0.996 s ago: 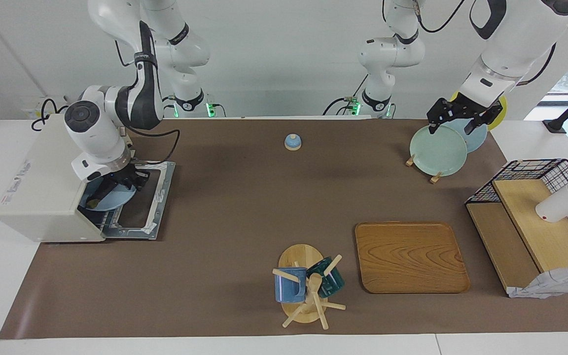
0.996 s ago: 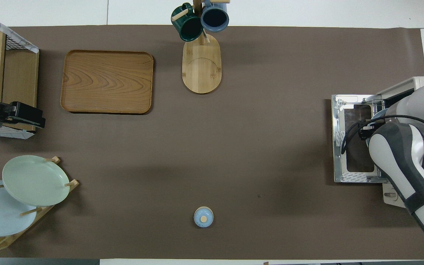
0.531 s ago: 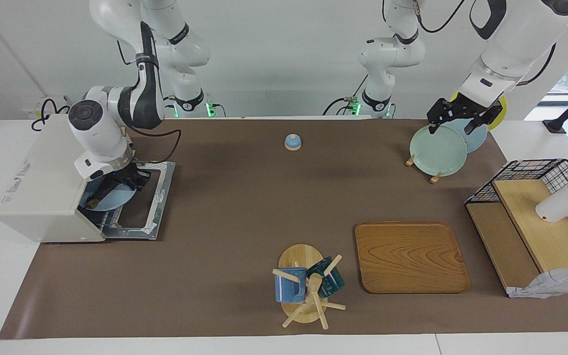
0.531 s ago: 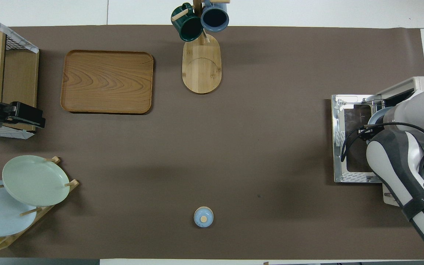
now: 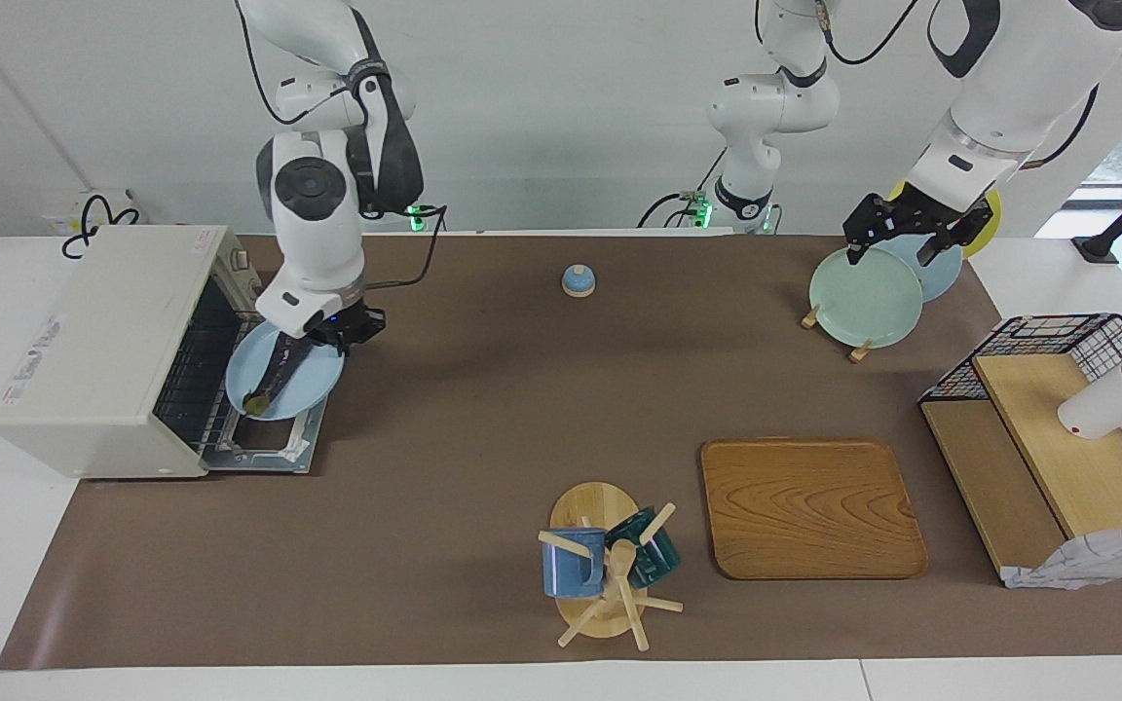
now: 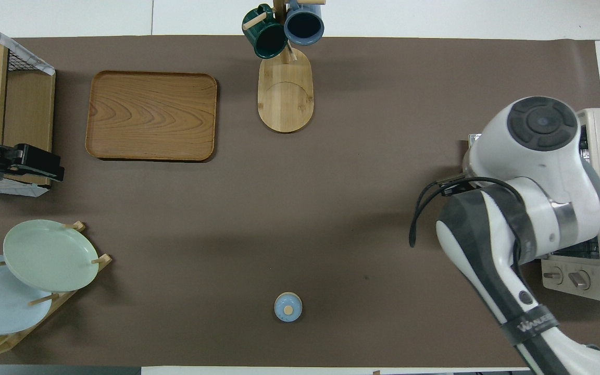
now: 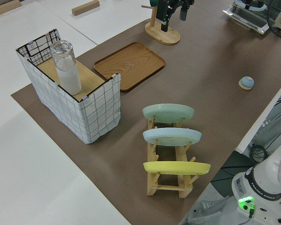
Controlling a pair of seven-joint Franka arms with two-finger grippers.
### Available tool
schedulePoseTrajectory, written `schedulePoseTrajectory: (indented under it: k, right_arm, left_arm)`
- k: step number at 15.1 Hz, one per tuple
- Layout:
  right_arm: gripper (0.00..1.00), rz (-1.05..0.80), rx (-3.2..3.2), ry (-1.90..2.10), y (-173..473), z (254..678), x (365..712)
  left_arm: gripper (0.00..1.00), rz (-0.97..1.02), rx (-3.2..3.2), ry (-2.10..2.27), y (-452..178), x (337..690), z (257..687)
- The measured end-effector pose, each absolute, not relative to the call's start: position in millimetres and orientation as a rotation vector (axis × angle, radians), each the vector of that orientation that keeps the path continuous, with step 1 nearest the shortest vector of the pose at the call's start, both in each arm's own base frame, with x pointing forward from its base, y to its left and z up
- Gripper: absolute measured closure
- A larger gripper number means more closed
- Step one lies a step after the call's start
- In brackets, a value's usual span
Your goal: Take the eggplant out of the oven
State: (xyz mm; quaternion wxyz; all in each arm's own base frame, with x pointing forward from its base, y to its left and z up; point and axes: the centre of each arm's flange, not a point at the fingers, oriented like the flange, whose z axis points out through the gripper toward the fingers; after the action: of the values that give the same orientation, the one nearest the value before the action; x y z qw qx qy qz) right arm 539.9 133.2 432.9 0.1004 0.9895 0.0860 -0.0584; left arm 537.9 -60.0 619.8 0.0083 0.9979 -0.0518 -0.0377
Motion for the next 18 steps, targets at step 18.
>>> schedulePoseTrajectory:
  k: [18]
  right_arm:
    - [0.97,0.084,3.02,0.004,510.6,378.1,469.2]
  left_arm:
    - [0.0,-0.118,3.119,-0.162,-60.0,537.9,619.8]
